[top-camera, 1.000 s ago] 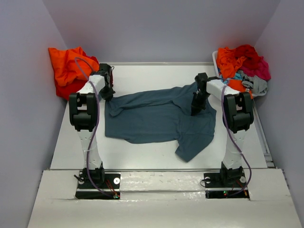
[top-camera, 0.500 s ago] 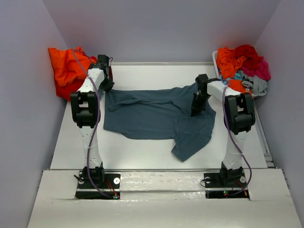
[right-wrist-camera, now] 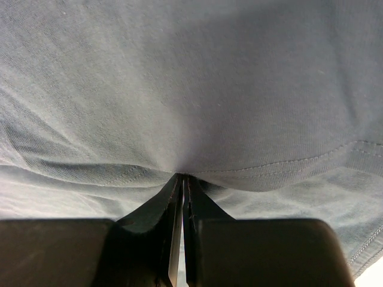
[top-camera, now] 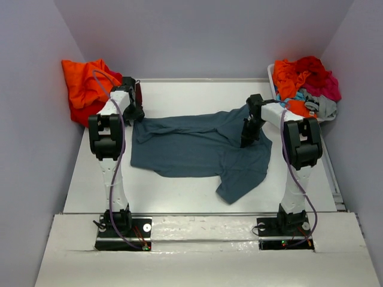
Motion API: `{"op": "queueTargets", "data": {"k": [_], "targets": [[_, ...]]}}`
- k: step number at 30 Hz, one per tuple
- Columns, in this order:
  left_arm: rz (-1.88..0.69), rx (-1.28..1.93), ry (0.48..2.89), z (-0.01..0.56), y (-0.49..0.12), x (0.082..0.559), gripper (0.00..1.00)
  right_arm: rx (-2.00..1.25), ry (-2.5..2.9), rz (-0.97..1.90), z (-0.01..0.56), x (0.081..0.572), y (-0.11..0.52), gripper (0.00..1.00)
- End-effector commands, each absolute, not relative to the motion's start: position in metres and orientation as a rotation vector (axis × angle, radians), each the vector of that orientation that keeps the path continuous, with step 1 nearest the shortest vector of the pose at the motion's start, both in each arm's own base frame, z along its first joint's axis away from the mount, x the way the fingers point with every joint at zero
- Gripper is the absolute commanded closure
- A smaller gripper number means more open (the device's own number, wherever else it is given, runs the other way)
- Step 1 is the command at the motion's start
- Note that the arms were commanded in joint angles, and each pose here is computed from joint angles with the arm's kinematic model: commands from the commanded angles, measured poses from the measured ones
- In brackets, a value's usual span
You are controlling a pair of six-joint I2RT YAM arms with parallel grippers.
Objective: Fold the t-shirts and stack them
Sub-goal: Fold the tshirt
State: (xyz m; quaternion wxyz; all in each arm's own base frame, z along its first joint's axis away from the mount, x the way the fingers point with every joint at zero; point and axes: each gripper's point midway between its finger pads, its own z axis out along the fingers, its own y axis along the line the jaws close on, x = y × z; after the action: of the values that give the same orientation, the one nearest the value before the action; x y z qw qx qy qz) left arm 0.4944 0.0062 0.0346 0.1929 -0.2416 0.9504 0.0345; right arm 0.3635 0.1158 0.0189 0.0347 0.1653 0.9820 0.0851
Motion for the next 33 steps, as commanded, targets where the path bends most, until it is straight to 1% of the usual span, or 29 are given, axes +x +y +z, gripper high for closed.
{"op": "queueTargets", "data": {"k": [1,4,8,10,13,18,27,33], "targets": [[0.066,-0.675,2.610,0.062,0.015,0.491,0.27,0.501,3.080,0.126,-0.001,0.356,0.102,0.89],[0.030,-0.649,2.584,0.073,0.012,0.496,0.20,0.486,3.052,0.131,0.006,0.364,0.103,0.87],[0.023,-0.636,2.558,0.085,0.008,0.500,0.19,0.463,3.029,0.153,0.015,0.374,0.105,0.83],[0.024,-0.621,2.535,0.097,0.004,0.502,0.19,0.448,3.012,0.164,0.021,0.378,0.106,0.74],[0.029,-0.601,2.525,0.106,-0.003,0.500,0.19,0.441,2.990,0.170,0.029,0.382,0.106,0.67],[0.018,-0.529,2.534,0.115,-0.029,0.492,0.19,0.424,2.960,0.207,0.041,0.396,0.111,0.64],[0.032,-0.336,2.606,0.113,-0.090,0.474,0.19,0.390,2.865,0.312,0.066,0.447,0.129,0.64],[0.041,-0.294,2.641,0.104,-0.103,0.464,0.19,0.372,2.833,0.353,0.078,0.465,0.136,0.64]]}}
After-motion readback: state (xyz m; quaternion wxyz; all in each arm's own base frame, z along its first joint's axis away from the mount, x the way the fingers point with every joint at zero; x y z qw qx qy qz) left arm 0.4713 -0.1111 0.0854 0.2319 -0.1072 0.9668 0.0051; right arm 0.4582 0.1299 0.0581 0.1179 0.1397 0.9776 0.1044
